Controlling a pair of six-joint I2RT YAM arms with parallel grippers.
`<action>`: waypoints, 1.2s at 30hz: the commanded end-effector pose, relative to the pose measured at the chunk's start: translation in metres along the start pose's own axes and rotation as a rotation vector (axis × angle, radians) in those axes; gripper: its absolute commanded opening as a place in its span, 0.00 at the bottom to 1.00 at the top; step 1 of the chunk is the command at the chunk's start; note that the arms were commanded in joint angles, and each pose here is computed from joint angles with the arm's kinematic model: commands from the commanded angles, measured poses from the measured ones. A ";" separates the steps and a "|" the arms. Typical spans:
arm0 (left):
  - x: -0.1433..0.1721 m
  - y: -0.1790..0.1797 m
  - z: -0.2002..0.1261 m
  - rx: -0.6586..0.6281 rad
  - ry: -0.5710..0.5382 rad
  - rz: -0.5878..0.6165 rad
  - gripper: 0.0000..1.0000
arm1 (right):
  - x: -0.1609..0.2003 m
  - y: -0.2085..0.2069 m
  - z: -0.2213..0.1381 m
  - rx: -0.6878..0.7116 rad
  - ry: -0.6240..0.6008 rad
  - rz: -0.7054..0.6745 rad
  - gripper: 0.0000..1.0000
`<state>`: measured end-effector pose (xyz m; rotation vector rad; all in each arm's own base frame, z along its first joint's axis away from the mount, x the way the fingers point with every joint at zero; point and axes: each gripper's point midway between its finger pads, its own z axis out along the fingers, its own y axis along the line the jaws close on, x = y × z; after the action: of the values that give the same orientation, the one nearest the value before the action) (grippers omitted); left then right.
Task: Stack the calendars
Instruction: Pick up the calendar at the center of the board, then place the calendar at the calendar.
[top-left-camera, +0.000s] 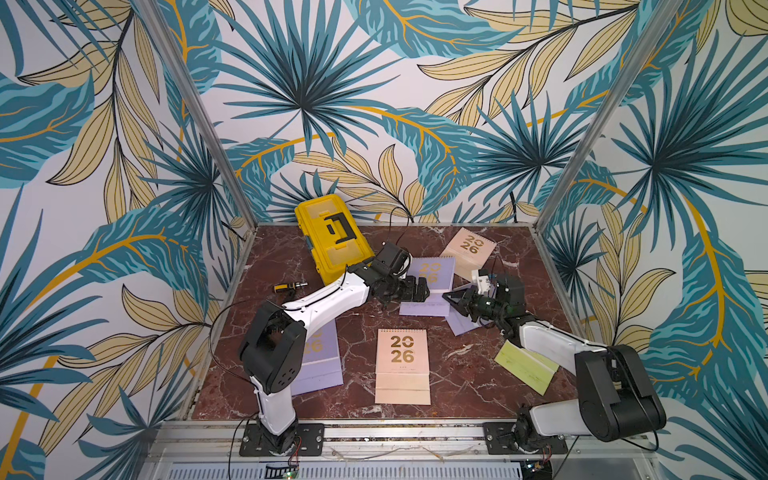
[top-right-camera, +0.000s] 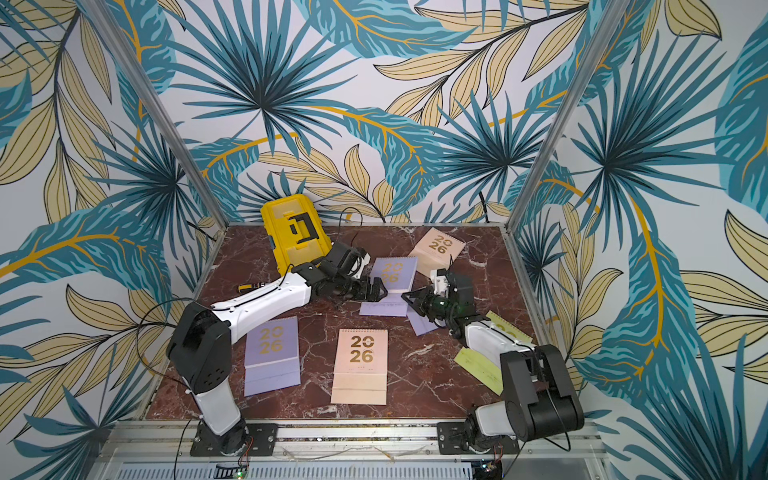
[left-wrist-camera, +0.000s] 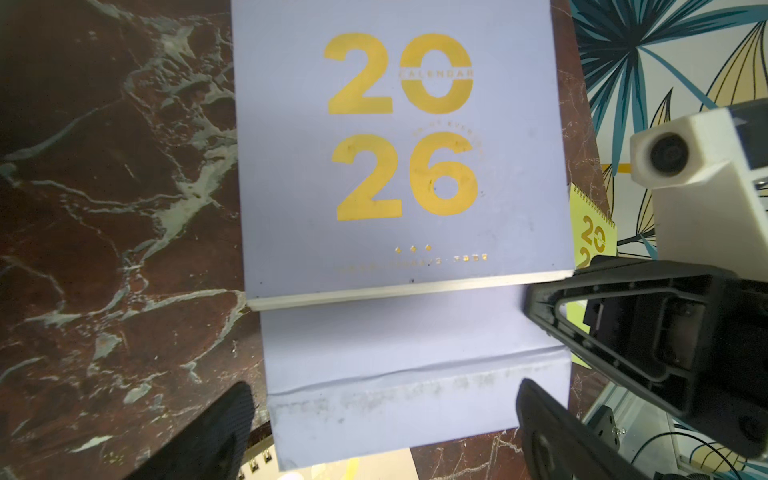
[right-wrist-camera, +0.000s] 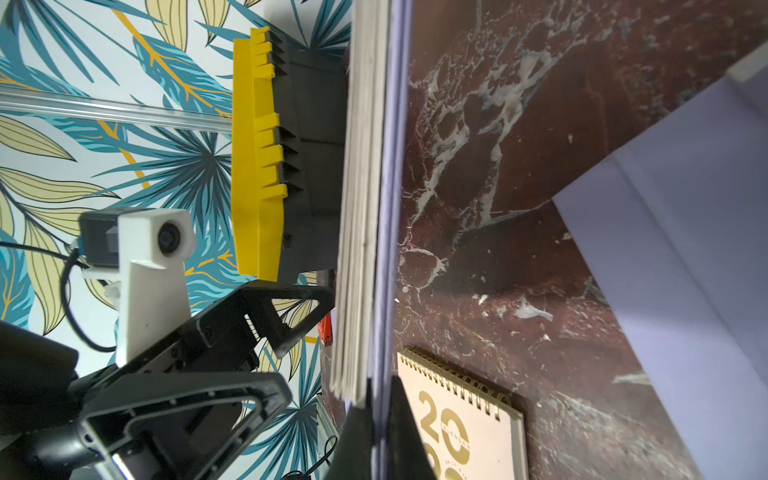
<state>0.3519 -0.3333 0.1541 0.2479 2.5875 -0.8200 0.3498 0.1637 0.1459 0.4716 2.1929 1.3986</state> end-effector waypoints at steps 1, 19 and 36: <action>-0.007 -0.009 -0.016 0.016 -0.053 0.012 0.99 | -0.003 0.026 -0.008 -0.063 -0.001 -0.066 0.00; 0.041 0.022 -0.068 -0.042 -0.084 -0.083 1.00 | 0.074 0.026 -0.046 -0.128 0.105 -0.073 0.00; 0.084 0.058 -0.080 -0.064 -0.029 -0.178 0.99 | 0.165 -0.009 -0.053 -0.111 0.165 -0.027 0.00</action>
<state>0.2709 -0.2403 0.1466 0.0004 2.6286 -0.7804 0.1794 0.2051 0.1103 0.3062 2.3038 1.5723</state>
